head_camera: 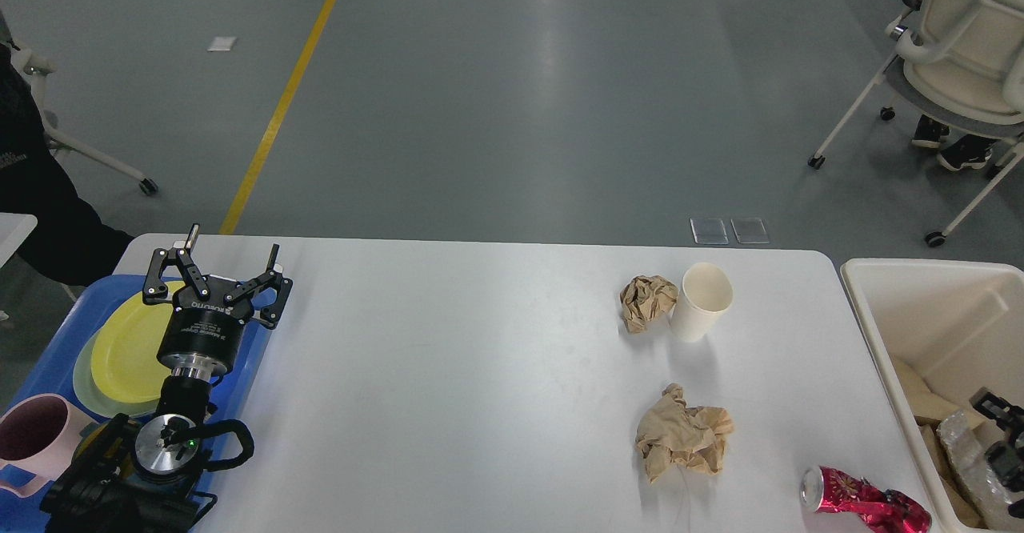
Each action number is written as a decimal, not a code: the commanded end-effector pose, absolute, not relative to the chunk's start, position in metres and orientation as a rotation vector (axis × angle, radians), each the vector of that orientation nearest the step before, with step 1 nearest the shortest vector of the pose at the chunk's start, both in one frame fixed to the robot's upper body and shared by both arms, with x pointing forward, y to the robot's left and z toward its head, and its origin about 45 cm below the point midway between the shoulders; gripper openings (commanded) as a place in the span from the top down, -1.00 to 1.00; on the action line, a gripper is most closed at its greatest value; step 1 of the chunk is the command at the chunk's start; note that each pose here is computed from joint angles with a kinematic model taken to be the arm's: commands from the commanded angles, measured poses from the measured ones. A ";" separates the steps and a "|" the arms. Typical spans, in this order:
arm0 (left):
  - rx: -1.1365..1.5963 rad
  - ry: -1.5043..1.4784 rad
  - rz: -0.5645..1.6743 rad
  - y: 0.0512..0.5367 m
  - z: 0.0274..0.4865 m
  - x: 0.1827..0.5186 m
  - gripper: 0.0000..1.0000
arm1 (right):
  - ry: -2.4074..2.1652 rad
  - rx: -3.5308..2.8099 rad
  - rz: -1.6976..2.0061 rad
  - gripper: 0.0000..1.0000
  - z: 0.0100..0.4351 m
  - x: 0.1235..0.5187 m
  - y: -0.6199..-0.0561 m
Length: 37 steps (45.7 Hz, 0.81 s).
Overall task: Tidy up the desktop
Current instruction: 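Raise the right gripper and move it over the nearer tan napkin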
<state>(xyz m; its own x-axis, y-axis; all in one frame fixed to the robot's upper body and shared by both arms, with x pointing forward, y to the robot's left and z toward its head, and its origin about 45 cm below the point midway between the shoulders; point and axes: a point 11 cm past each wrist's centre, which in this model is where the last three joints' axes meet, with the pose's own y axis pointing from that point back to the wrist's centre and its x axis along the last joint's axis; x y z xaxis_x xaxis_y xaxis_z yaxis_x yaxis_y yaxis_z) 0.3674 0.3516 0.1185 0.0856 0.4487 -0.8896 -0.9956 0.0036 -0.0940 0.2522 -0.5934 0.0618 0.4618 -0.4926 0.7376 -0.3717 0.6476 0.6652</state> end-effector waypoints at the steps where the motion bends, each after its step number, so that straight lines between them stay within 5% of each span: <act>1: -0.914 0.790 1.339 0.351 0.118 0.367 -0.93 | -1.035 1.007 -0.180 -1.00 0.091 0.273 -0.591; 16: -0.914 0.790 1.339 0.351 0.118 0.367 -0.93 | -0.699 1.151 -0.168 -1.00 0.200 0.327 -0.532; 25: -0.916 0.790 1.339 0.351 0.118 0.367 -0.93 | -0.436 1.345 -0.192 -1.00 0.278 0.365 -0.434; 37: -0.917 0.789 1.340 0.352 0.118 0.367 -0.93 | -0.273 1.434 -0.149 -1.00 0.356 0.337 -0.355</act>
<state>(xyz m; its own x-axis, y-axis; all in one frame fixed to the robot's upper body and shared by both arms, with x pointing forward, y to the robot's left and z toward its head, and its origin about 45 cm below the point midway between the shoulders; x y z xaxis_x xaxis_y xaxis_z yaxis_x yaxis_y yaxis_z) 0.3675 0.3514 0.1186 0.0863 0.4485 -0.8896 -0.9956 0.0052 -0.0940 0.3550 -0.3846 0.3242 0.9408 -0.3186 0.1158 -0.0720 0.1462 0.9866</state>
